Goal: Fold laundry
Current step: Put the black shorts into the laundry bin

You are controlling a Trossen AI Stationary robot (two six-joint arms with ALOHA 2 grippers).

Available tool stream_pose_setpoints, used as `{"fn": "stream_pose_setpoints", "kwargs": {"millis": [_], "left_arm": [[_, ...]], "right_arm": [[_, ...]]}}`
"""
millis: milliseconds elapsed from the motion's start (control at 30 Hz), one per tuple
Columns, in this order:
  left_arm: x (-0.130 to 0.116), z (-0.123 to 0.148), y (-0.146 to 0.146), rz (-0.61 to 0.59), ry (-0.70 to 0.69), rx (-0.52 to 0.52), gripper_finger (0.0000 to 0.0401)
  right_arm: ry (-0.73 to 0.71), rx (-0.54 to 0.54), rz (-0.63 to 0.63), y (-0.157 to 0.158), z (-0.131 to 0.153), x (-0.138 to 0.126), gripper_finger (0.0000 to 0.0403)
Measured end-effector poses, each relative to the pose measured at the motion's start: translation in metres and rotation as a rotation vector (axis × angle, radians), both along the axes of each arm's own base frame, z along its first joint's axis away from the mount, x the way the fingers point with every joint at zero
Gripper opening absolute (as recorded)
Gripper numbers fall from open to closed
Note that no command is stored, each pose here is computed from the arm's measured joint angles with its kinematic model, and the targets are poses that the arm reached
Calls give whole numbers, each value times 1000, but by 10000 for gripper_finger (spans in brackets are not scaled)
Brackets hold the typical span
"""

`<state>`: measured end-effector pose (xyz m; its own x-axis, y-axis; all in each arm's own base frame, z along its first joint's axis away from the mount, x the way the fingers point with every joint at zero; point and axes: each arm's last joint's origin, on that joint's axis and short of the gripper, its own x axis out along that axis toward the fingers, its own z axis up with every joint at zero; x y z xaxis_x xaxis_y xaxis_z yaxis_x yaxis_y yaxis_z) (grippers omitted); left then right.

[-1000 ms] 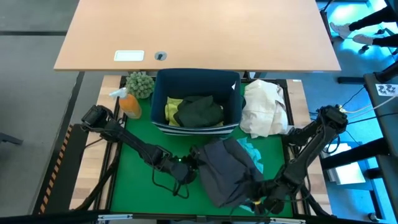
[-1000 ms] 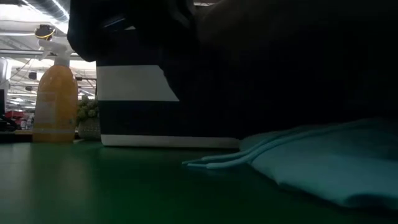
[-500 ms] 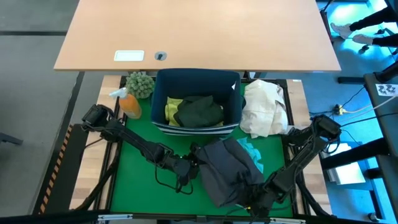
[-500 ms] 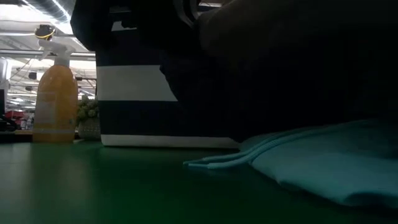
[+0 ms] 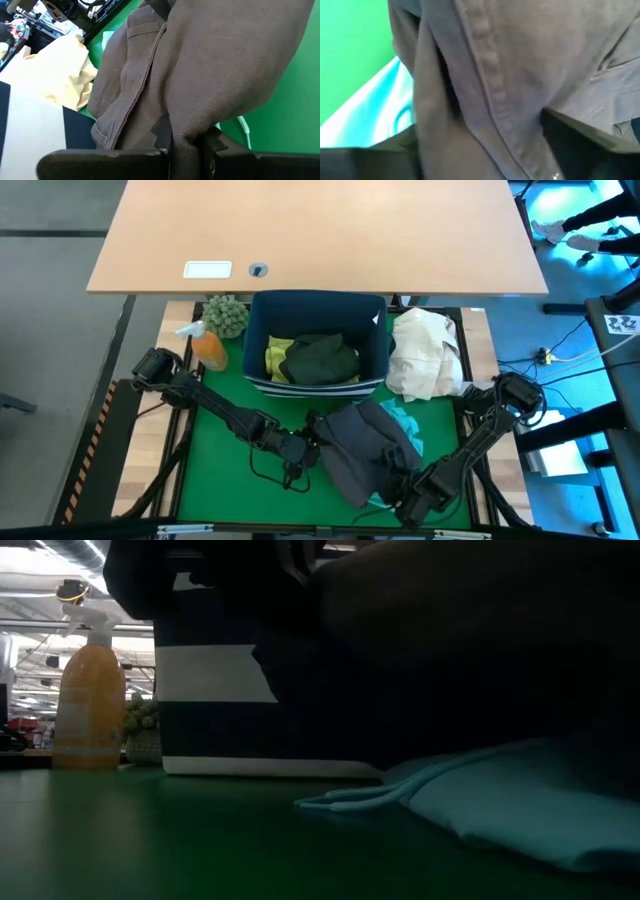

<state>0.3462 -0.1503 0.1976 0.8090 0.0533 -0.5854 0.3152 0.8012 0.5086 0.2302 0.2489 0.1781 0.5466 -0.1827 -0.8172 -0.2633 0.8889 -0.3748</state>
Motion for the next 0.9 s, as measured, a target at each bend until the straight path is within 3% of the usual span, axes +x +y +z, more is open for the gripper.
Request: {"fn": "stream_pose_setpoints", "kwargs": {"millis": [267,633,900], "left_arm": [[-8,9,-9,-38,-1,-8,30],[-14,88,-41,-67,-14,7,30],[-31,167,-51,38,-80,141,30]], "right_arm": [[17,-17,5,7,42,6,28],[-114,-111,21,11,131,13,6],[-307,-264,44,0,200,14,4]]}}
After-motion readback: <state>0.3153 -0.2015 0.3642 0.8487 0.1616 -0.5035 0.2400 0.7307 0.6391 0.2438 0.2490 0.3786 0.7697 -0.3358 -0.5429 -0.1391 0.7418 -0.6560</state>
